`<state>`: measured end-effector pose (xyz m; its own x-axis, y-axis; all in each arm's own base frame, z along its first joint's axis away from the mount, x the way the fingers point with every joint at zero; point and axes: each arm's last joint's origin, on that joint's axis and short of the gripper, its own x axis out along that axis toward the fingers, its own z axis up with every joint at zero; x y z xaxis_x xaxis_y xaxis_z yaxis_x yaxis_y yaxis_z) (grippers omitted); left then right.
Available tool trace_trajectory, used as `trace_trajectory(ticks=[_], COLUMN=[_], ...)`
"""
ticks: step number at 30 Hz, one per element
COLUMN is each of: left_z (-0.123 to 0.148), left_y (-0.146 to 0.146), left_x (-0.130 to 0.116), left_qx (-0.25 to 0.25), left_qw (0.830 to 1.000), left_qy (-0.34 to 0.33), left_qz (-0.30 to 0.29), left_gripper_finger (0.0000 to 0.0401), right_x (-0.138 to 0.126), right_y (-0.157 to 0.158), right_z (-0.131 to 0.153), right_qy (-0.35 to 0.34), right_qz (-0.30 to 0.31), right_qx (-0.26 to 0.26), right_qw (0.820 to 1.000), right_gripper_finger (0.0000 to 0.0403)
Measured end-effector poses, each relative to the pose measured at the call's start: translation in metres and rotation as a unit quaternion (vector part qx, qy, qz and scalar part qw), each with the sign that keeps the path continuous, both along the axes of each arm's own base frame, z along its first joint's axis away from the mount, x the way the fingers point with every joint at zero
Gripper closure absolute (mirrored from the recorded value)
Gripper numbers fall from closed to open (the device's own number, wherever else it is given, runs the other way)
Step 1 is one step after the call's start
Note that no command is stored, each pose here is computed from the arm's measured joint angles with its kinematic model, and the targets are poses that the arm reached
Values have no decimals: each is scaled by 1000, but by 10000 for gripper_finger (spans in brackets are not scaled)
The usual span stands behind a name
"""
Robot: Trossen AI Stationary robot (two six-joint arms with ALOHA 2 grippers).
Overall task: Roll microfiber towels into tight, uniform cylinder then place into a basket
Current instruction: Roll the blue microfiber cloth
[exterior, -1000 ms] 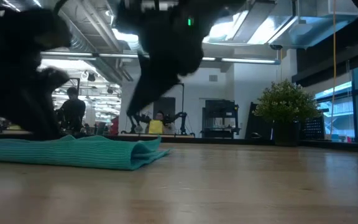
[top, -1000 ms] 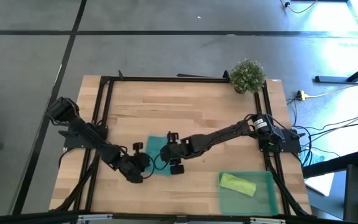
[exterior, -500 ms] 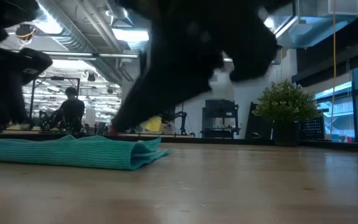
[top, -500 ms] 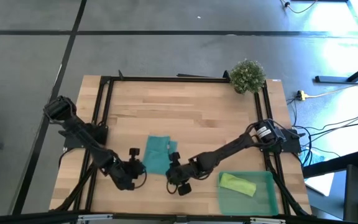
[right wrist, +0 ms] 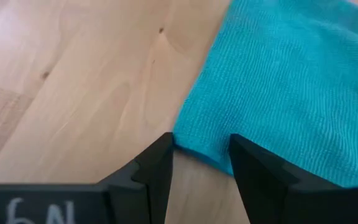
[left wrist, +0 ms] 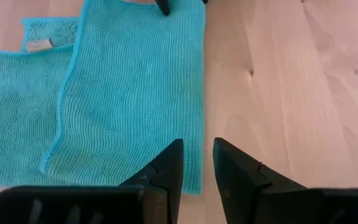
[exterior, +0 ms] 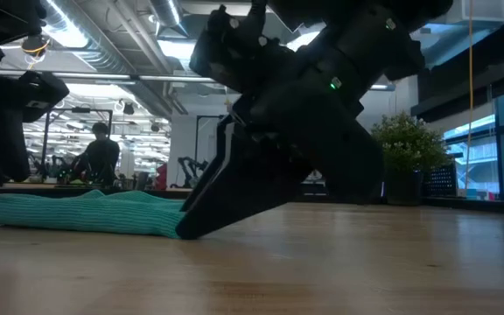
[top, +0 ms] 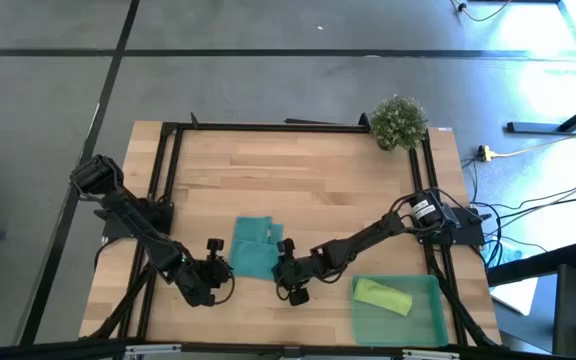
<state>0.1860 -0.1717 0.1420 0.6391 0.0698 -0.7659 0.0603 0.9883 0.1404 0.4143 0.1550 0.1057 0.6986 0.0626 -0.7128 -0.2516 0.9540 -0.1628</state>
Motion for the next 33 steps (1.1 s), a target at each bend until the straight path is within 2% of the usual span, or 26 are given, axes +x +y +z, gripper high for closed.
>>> trace_trajectory(ticks=[4,9,10,19,27,30,33], left_z=[-5,-8,-8,-10,-25,-27,-26], left_y=[0,3,4,8,8,7,7], left_x=[0,-3,-3,1,7,8,8], left_qx=[17,35,38,36,34,32,26], left_qw=[1000,999,999,999,997,997,997], left_qy=[9,26,29,39,71,71,77], left_qz=[-9,-6,-4,2,4,3,-1], left_gripper_finger=[317,317,317,317,321,343,382], right_x=[0,0,0,3,10,15,19], right_y=[-1,-2,-3,-10,-11,-11,-13], right_z=[0,-1,-1,-1,6,12,18], right_qy=[-3,-2,-2,9,15,5,9], right_qz=[-10,-15,-14,-12,-6,-6,-10], right_qx=[-10,-17,-18,21,49,56,54], right_qw=[1000,1000,1000,1000,999,998,998], right_gripper_finger=[276,379,389,397,400,401,401])
